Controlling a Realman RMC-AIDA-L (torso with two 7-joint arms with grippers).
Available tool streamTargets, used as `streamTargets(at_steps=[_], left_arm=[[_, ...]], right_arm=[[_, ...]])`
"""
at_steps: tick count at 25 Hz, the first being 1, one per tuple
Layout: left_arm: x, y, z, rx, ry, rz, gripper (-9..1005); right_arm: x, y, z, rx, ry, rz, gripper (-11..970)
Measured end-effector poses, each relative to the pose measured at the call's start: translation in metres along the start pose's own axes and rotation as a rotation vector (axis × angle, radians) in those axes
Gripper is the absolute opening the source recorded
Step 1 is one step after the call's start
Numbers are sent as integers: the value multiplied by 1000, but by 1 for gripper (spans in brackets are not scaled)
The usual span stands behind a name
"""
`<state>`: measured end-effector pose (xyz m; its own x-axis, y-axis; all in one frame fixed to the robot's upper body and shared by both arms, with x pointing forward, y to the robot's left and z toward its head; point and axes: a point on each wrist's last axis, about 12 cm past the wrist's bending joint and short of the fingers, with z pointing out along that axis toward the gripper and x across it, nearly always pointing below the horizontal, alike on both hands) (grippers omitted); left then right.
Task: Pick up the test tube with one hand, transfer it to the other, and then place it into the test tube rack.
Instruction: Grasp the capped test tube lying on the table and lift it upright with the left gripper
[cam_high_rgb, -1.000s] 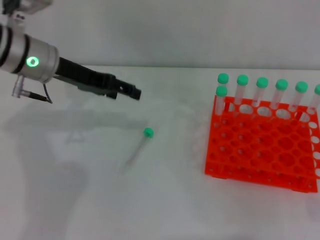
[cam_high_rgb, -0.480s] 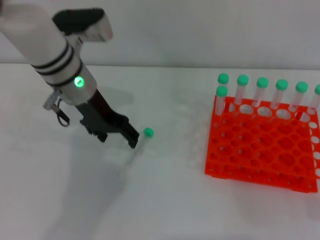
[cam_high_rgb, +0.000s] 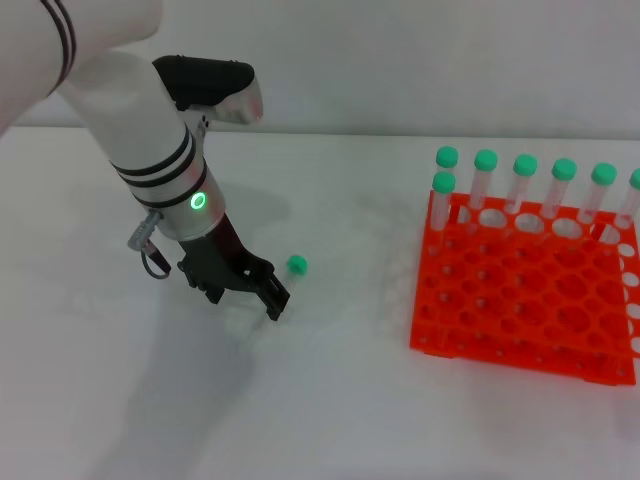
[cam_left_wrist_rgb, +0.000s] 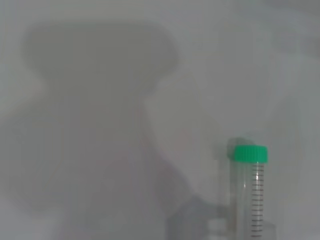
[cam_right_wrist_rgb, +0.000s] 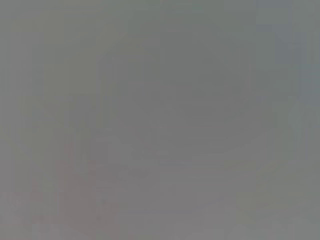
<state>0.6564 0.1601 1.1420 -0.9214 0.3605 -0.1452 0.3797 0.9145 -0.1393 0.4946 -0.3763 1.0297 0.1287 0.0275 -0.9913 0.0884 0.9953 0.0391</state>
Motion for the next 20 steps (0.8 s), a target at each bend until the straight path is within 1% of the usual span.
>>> streamTargets(at_steps=[7, 11, 13, 18, 20], left_arm=[[2, -4, 5, 3, 16, 12, 875], [3, -8, 8, 7, 28, 32, 807], [3, -9, 9, 4, 28, 35, 773], [3, -10, 10, -3, 29, 51, 553], [2, -11, 10, -6, 29, 58, 535]], right_arm=[[1, 0, -1, 0, 3, 1, 869], [1, 0, -2, 1, 2, 2, 869], [1, 0, -2, 1, 0, 2, 869], [1, 0, -2, 0, 0, 2, 869], [1, 0, -2, 1, 0, 2, 869]])
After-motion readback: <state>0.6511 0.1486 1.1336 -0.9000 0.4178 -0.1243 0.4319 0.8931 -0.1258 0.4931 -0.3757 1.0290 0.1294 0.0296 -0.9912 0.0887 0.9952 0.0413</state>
